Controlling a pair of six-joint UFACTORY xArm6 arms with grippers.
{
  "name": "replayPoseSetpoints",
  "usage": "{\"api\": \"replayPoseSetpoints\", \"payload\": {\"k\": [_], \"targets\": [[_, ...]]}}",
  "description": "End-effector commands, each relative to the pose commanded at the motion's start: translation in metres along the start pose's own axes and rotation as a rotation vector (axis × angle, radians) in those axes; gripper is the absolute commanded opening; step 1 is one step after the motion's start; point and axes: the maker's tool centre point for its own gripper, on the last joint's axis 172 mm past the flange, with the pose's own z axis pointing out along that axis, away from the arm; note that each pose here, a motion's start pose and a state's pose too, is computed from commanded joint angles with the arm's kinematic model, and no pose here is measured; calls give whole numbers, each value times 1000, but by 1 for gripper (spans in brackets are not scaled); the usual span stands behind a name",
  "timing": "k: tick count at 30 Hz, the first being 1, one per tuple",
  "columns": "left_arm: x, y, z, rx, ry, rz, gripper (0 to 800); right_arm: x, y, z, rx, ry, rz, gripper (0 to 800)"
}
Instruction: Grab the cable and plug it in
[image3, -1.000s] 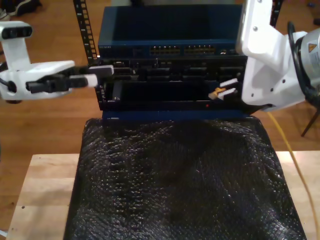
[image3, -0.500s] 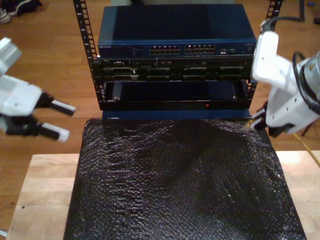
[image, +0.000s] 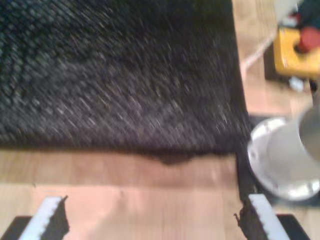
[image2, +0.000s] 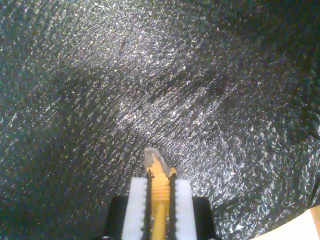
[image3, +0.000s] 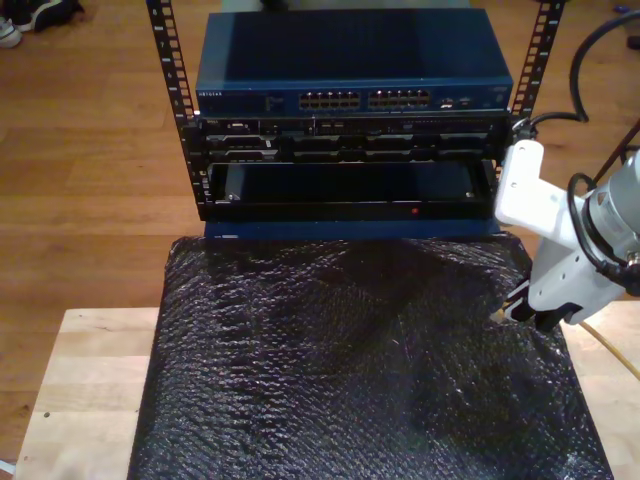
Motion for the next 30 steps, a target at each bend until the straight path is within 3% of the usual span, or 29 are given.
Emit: {"api": "replayPoseSetpoints", "payload": {"k": [9,13,19,25,30], "targets": [[-35,94,43,-120,79,116,799,-14,-5,12,15,-43,-10,0],[-41,126,58,-152,97,127,799,-16,-7,14,20,-46,-9,0],[-58,144,94,-166,40,160,799,-16,-7,15,22,-46,-8,0],[-66,160,129,-151,1,137,799,-16,-8,16,25,-47,-8,0],[-76,163,149,-146,-53,151,799,-22,-9,18,30,-52,5,0]]}}
